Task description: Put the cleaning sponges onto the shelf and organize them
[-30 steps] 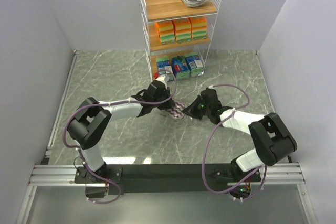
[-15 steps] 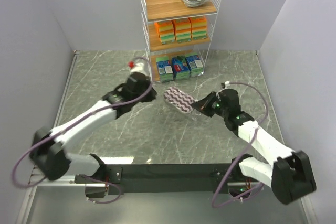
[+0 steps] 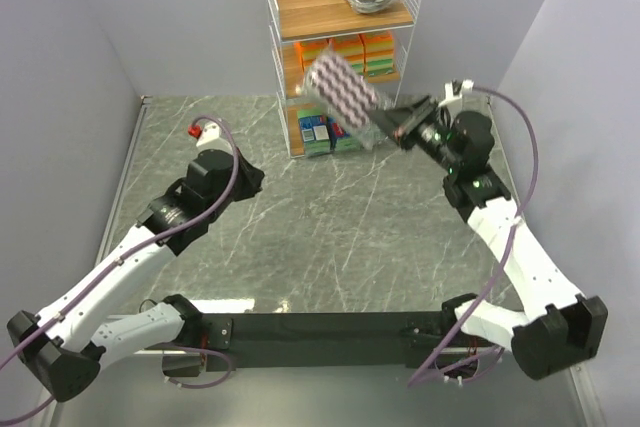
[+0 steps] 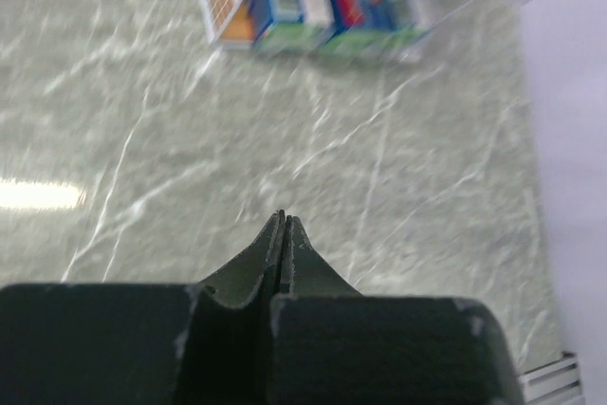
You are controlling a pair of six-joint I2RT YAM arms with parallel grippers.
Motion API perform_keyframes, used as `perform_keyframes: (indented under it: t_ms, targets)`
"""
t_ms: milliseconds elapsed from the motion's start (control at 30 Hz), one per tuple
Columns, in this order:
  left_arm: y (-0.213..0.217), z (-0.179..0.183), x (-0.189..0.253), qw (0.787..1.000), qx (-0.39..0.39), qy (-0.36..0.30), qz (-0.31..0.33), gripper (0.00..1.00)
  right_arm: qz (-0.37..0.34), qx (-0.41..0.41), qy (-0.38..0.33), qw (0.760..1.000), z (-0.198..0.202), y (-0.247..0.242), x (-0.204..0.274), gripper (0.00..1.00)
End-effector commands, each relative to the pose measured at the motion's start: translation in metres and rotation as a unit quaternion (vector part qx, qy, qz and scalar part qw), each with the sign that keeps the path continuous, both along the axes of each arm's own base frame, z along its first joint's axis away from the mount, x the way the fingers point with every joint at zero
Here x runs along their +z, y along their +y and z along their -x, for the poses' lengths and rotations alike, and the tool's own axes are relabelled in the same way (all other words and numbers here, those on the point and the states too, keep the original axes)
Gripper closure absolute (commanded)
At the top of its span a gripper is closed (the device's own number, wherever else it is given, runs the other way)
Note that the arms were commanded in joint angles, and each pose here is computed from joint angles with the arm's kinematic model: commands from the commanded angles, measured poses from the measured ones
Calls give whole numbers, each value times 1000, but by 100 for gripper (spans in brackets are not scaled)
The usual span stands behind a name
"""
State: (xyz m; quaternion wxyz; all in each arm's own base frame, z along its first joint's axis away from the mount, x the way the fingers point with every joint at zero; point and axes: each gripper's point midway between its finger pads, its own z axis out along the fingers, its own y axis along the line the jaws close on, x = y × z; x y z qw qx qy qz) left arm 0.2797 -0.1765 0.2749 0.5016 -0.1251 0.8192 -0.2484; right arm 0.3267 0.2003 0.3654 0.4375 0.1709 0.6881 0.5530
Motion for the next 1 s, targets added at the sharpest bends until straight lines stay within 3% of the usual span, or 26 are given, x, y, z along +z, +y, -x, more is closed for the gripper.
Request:
perform_keyframes:
  t_ms: [0, 133, 267, 533, 700, 967]
  targets:
    - [2, 7, -14, 1000, -4, 25, -2, 99, -71, -55, -34, 995, -34, -9, 65, 100]
    - [3, 12, -8, 1000, -8, 19, 6, 99, -104, -69, -54, 991, -61, -3, 125, 100]
    - [9, 16, -6, 1000, -2, 17, 5, 99, -122, -117, -47, 984, -93, -2, 146, 100]
    - [12, 23, -7, 1000, -5, 19, 7, 99, -188, -118, -47, 974, -132, 36, 182, 100]
    - [13, 28, -7, 1000, -9, 22, 12, 99, -218, -147, -8, 965, -167, 64, 171, 100]
    - [22, 36, -9, 1000, -1, 18, 16, 99, -234, -220, 0, 947, -178, 72, 172, 100]
